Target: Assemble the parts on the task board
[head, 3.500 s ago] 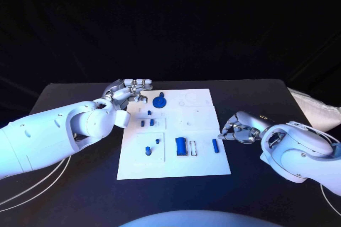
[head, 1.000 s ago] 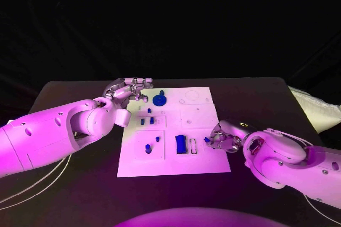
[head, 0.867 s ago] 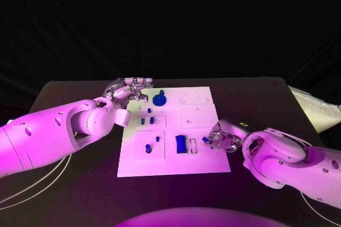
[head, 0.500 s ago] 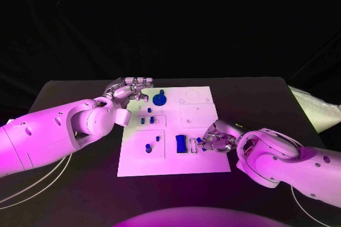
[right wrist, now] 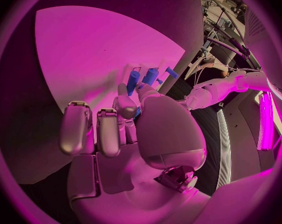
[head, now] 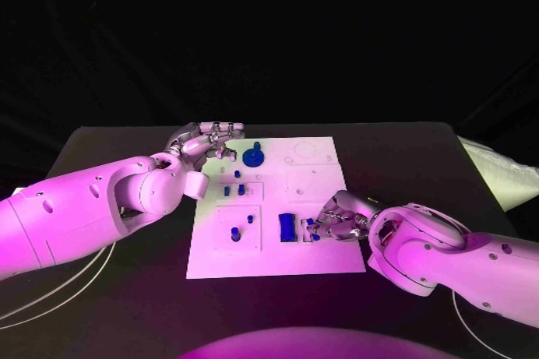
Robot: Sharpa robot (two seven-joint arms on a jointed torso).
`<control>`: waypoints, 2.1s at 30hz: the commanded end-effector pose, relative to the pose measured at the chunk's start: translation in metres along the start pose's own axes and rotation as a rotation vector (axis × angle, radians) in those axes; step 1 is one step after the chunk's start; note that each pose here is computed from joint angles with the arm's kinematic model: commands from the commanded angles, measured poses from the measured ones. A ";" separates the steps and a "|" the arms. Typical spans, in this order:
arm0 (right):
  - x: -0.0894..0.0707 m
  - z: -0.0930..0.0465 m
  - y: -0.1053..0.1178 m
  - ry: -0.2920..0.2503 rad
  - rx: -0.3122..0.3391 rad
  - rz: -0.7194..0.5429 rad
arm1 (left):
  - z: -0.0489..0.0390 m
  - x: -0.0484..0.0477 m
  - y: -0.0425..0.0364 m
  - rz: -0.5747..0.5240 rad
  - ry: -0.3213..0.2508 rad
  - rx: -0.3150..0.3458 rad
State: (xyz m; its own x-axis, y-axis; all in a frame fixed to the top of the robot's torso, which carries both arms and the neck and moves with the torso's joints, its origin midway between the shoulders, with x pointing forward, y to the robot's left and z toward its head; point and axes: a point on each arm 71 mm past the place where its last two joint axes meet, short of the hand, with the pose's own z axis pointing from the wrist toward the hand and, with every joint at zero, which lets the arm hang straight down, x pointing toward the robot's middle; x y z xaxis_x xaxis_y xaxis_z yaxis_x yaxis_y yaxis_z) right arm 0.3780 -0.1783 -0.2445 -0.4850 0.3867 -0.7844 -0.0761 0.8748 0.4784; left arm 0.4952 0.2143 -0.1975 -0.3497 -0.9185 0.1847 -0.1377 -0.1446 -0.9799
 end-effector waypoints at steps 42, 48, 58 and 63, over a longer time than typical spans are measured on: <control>0.002 0.001 0.005 0.018 -0.065 -0.075 | 0.0004 0.0017 -0.0004 0.003 0.022 0.003; 0.004 0.000 0.007 0.030 -0.082 -0.084 | 0.0008 0.0020 -0.0002 0.003 0.023 0.002; 0.004 0.001 0.005 0.039 -0.078 -0.094 | 0.0010 0.0010 0.0000 0.004 0.020 0.000; 0.005 0.002 0.004 0.050 -0.070 -0.104 | 0.0010 0.0014 0.0000 0.003 0.022 -0.001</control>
State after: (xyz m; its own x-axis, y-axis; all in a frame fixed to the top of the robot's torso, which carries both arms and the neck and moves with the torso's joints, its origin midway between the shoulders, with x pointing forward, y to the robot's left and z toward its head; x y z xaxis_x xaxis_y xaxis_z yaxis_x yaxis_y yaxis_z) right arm 0.3777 -0.1738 -0.2460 -0.5025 0.3082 -0.8078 -0.1659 0.8826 0.4399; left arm 0.4962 0.2151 -0.1984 -0.3505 -0.9195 0.1782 -0.1403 -0.1366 -0.9806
